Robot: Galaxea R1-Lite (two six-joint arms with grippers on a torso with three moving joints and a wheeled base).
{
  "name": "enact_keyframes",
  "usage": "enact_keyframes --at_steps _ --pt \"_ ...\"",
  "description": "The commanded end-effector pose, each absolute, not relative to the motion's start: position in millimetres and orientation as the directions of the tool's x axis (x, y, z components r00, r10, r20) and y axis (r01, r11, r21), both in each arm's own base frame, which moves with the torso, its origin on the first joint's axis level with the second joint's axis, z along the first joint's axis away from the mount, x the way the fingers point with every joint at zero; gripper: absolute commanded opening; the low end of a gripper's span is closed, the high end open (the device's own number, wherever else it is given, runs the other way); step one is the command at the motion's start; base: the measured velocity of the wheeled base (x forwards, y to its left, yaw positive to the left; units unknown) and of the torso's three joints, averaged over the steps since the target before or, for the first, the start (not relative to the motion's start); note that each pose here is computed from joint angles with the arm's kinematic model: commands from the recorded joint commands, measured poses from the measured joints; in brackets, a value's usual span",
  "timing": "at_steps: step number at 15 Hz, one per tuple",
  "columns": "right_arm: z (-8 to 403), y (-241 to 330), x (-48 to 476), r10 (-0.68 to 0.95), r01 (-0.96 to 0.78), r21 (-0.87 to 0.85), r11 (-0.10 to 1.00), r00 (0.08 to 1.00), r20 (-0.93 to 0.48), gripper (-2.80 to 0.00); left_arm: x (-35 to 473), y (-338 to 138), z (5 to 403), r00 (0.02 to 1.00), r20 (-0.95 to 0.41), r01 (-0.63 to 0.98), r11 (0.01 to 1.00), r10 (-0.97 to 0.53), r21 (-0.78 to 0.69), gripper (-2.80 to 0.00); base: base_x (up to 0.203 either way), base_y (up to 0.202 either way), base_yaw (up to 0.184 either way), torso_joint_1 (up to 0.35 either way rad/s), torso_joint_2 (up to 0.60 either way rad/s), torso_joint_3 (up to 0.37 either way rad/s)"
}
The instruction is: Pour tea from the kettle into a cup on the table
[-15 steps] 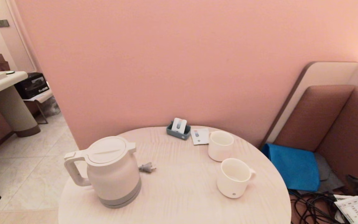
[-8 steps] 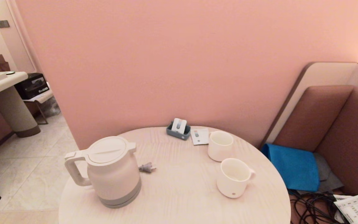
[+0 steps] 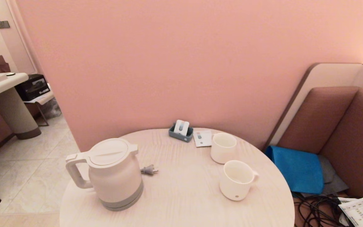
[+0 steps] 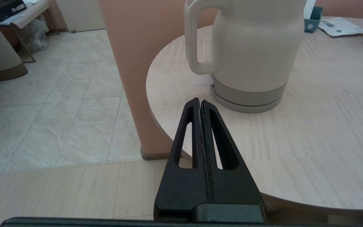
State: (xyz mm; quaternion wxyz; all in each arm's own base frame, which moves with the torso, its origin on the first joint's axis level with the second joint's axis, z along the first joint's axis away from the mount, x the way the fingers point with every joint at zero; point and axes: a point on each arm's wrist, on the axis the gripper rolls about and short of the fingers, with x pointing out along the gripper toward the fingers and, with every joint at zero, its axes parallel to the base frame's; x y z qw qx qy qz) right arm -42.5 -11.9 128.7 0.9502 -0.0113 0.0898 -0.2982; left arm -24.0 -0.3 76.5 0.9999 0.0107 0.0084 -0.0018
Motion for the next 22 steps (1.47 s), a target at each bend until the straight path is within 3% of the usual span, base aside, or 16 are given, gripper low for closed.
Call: enact_keyframes --at_steps 1,3,5,8,22 --pt "117.1 -7.8 -52.8 -0.377 0.378 -0.004 0.926 0.922 -0.087 0.0 -24.0 -0.3 76.4 1.0 -0.017 0.003 1.0 -0.003 0.021 -2.8 0.0 0.0 0.0 0.0 0.0 0.0" --pt "109.3 -1.8 -46.4 -0.094 0.094 -0.002 0.996 0.994 -0.059 0.0 -24.0 -0.3 76.4 1.0 -0.017 0.003 1.0 -0.003 0.021 -2.8 0.0 0.0 0.0 0.0 0.0 0.0" --pt "92.7 0.5 -35.1 0.013 -0.018 -0.089 0.996 0.998 -0.06 0.0 -24.0 -0.3 76.4 1.0 -0.017 0.003 1.0 -0.003 0.021 -2.8 0.0 0.0 0.0 0.0 0.0 0.0" --pt "75.0 0.7 -22.8 0.03 -0.03 -0.144 0.989 1.0 -0.005 0.0 -24.0 -0.3 76.4 1.0 -0.017 0.003 1.0 -0.003 0.021 -2.8 0.0 0.0 0.0 0.0 0.0 0.0" --pt "74.5 0.7 -22.8 0.029 -0.03 -0.064 0.997 1.0 -0.009 0.0 -24.0 -0.3 76.4 1.0 -0.017 0.003 1.0 -0.003 0.021 -2.8 0.0 0.0 0.0 0.0 0.0 0.0"
